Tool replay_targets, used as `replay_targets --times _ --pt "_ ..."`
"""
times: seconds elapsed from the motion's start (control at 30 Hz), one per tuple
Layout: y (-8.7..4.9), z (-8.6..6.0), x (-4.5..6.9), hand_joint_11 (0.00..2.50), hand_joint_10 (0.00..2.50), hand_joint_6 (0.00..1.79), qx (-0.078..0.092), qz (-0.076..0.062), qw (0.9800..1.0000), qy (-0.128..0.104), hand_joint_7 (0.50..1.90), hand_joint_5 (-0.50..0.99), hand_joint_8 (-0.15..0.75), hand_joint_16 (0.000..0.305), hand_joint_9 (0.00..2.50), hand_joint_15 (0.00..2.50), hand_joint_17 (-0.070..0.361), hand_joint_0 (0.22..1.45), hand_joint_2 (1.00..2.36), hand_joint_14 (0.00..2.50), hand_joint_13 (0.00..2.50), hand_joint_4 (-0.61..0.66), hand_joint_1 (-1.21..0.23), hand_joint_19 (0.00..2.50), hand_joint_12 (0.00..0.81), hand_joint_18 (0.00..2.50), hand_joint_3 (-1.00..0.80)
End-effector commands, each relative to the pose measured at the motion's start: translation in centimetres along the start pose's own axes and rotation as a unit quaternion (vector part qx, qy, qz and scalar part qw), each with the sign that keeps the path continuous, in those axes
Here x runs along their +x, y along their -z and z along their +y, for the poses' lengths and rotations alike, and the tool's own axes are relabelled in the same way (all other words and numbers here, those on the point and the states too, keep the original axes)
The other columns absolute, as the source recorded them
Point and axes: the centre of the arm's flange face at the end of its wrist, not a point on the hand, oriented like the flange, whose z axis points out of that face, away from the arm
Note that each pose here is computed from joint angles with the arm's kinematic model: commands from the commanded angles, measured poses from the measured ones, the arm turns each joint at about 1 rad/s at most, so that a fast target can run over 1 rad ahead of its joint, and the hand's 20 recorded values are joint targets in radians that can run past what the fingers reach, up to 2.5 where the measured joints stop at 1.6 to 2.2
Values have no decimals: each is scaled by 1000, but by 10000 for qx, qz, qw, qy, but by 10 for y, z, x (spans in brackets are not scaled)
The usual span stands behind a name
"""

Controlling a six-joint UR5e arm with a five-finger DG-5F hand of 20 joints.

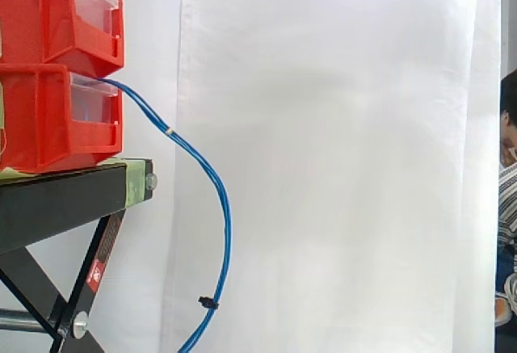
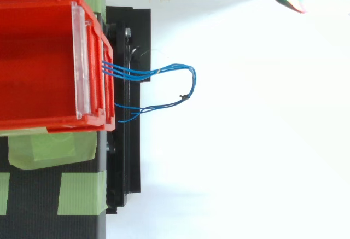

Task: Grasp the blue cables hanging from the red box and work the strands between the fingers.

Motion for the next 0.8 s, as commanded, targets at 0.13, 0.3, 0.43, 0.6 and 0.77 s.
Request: replay_targets --times 0.13,0.3,0.43,0.6,0.77 --pt "0 0 0 0 0 5 10 -7 10000 2 646 -459 273 74 0 177 166 668 1000 3 0 123 -383 110 360 0 -1000" --pt "0 -1 0 0 0 5 40 1 10000 7 649 -455 273 74 0 178 166 669 1000 3 0 127 -384 111 360 0 -1000" --pt "1 -2 0 0 1 5 85 1 10000 16 650 -454 273 74 0 177 166 671 1000 3 0 127 -384 111 360 0 -1000" --pt "2 -3 0 1 0 5 107 1 9999 21 652 -451 273 74 0 178 166 673 1000 3 0 130 -384 117 359 0 -1000" --pt "3 -3 1 4 0 5 153 9 9999 30 657 -449 274 74 0 177 166 675 1000 3 0 132 -384 115 358 0 -1000"
